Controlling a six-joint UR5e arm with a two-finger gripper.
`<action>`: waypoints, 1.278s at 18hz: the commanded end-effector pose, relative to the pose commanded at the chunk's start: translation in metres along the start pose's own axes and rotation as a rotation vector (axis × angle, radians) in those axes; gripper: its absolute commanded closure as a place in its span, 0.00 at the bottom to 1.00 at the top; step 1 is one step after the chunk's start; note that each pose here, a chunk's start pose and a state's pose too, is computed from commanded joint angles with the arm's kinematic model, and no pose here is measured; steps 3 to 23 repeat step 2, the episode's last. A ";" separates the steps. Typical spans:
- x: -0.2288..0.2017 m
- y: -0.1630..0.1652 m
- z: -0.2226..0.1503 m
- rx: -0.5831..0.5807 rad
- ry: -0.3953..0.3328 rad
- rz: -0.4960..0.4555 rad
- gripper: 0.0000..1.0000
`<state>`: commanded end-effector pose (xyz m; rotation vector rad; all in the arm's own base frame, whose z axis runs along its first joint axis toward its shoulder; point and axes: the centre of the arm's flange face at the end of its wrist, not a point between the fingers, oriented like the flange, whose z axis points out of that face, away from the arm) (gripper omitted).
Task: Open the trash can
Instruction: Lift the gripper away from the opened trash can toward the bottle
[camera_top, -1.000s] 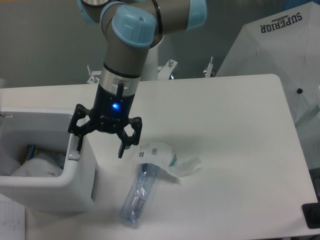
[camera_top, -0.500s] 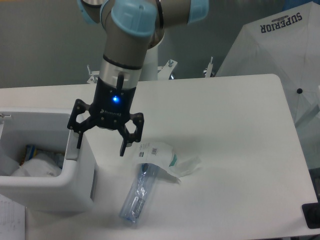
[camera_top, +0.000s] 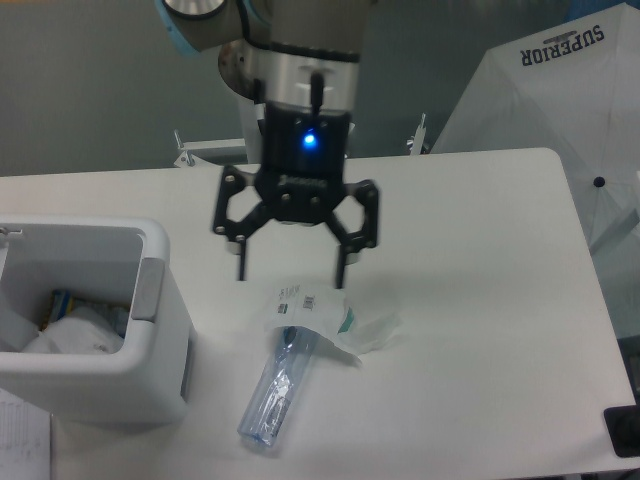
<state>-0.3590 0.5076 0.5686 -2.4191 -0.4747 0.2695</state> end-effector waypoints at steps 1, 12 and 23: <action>-0.004 0.002 0.000 -0.015 -0.036 0.000 0.00; -0.011 0.005 0.001 -0.033 -0.073 -0.004 0.00; -0.011 0.005 0.001 -0.033 -0.073 -0.004 0.00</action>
